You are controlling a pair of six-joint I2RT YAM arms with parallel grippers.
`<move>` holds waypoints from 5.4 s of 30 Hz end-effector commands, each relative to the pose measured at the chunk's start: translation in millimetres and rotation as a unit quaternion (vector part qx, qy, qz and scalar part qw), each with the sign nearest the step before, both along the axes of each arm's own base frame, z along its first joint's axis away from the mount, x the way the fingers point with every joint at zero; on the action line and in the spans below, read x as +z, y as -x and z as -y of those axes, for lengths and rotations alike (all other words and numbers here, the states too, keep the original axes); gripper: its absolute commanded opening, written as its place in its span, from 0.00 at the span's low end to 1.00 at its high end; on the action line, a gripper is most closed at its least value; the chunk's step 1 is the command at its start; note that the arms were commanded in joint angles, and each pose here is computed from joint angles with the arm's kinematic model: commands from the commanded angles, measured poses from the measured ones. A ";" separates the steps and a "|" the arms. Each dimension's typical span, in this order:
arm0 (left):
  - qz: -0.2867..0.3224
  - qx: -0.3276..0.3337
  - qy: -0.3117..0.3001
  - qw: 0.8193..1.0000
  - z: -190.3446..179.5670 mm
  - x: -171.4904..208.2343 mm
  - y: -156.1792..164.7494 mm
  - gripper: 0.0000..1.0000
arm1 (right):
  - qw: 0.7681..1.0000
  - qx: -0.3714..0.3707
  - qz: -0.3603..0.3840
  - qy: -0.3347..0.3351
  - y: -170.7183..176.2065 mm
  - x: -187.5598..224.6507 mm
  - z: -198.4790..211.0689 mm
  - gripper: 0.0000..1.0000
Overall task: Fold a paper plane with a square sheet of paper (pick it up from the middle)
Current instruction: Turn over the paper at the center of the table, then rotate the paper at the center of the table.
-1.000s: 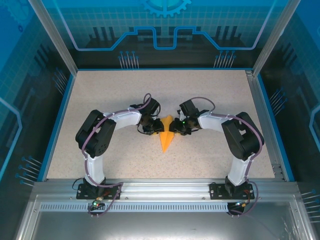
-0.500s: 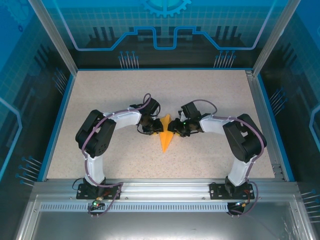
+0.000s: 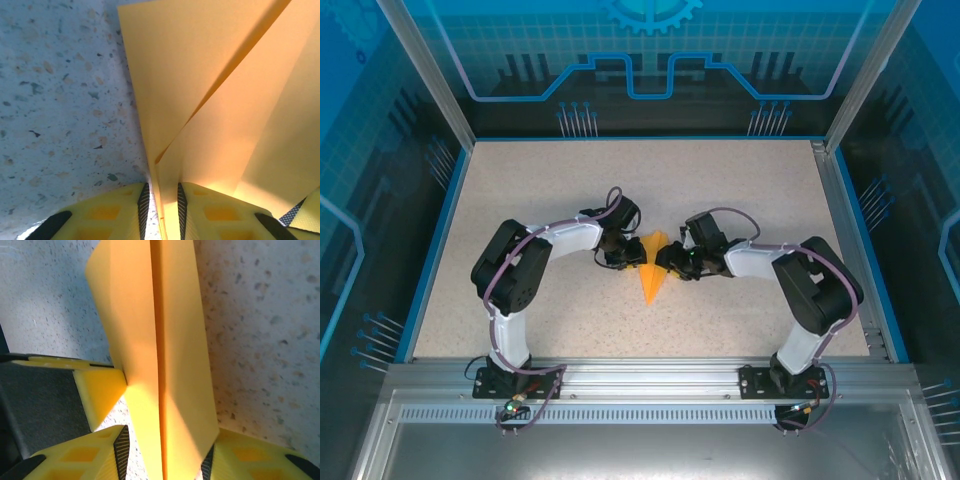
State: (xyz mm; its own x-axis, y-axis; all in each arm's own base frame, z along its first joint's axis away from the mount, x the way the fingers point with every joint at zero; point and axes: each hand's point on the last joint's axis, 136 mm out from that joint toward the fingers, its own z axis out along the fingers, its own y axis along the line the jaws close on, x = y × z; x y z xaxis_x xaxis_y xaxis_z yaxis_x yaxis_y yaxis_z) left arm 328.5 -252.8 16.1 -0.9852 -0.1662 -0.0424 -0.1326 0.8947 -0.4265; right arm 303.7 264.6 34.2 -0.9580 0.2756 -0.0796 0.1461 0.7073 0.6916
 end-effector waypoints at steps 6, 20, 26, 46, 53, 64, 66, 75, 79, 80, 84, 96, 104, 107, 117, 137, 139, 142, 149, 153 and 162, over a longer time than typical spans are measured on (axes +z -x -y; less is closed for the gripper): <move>-0.010 0.012 -0.016 1.000 -10.4 -10.2 6.5 0.25 | 1.000 0.018 0.013 -0.015 -12.7 2.8 -16.3 0.42; -0.010 0.017 -0.004 1.000 -8.4 -6.6 7.5 0.25 | 0.998 0.041 0.041 -0.024 -28.8 2.5 -28.4 0.33; -0.013 0.031 0.010 0.999 -4.2 -9.2 5.7 0.25 | 0.998 0.050 0.031 -0.007 -26.2 -5.9 -24.8 0.31; -0.001 0.032 0.029 0.999 -1.1 2.4 5.7 0.24 | 0.996 0.086 0.033 -0.020 -24.9 -10.4 -34.6 0.09; 0.045 0.034 0.040 0.998 -3.7 29.3 -0.1 0.29 | 0.992 0.104 0.070 0.025 -28.6 12.3 -23.8 0.02; 0.106 0.048 0.056 0.992 -13.5 58.3 -5.6 0.32 | 0.967 0.099 0.100 0.213 -15.7 42.8 30.6 0.03; 0.107 0.054 0.065 0.991 -12.3 58.2 -5.7 0.32 | 0.957 0.100 0.104 0.250 -12.5 46.7 36.5 0.03; 0.091 0.053 0.063 0.992 -17.8 61.2 -5.4 0.31 | 0.903 0.094 0.131 0.399 -7.2 58.2 51.9 0.00; 0.100 0.055 0.063 0.991 -20.5 67.1 -10.8 0.31 | 0.891 0.092 0.139 0.423 -10.2 60.3 54.9 0.00; 0.101 0.057 0.063 0.991 -21.8 67.9 -11.3 0.31 | 0.888 0.093 0.139 0.428 -10.7 61.7 55.6 0.00; 0.105 0.072 0.054 0.990 -32.2 64.1 -11.5 0.31 | 0.873 0.107 0.120 0.460 -7.3 69.0 61.3 0.00; 0.113 0.143 0.035 0.983 -66.6 58.8 -2.6 0.31 | 0.801 0.144 0.103 0.572 2.4 67.3 64.1 0.03; 0.128 0.178 0.005 0.976 -90.2 63.3 0.8 0.32 | 0.777 0.185 0.077 0.597 7.9 34.8 36.3 0.06; 0.133 0.202 -0.014 0.970 -103.2 63.6 4.6 0.33 | 0.787 0.197 0.068 0.581 10.4 20.3 17.0 0.09; 0.138 0.230 -0.028 0.963 -121.6 67.3 13.4 0.35 | 0.876 0.211 0.077 0.427 15.3 15.9 -42.6 0.35; 0.118 0.190 0.035 0.974 -98.9 71.2 26.4 0.40 | 0.981 0.134 0.136 0.028 10.3 67.7 -3.4 0.35; 0.106 0.180 0.051 0.977 -91.2 67.4 27.3 0.40 | 0.983 0.144 0.115 -0.002 16.5 57.1 -7.3 0.26; 0.087 0.170 0.066 0.979 -81.9 62.7 27.1 0.40 | 0.983 0.155 0.096 -0.012 22.4 45.3 -12.9 0.15; 0.052 0.158 0.098 0.981 -65.3 52.5 26.7 0.40 | 0.986 0.162 0.045 0.003 33.1 9.2 -7.9 0.10; 0.040 0.155 0.103 0.982 -60.7 46.9 27.2 0.40 | 0.985 0.167 0.032 0.006 39.5 -0.1 -4.1 0.10; 0.021 0.138 0.120 0.983 -45.7 43.1 26.1 0.41 | 0.994 0.102 -0.008 0.031 39.3 -35.7 17.7 0.12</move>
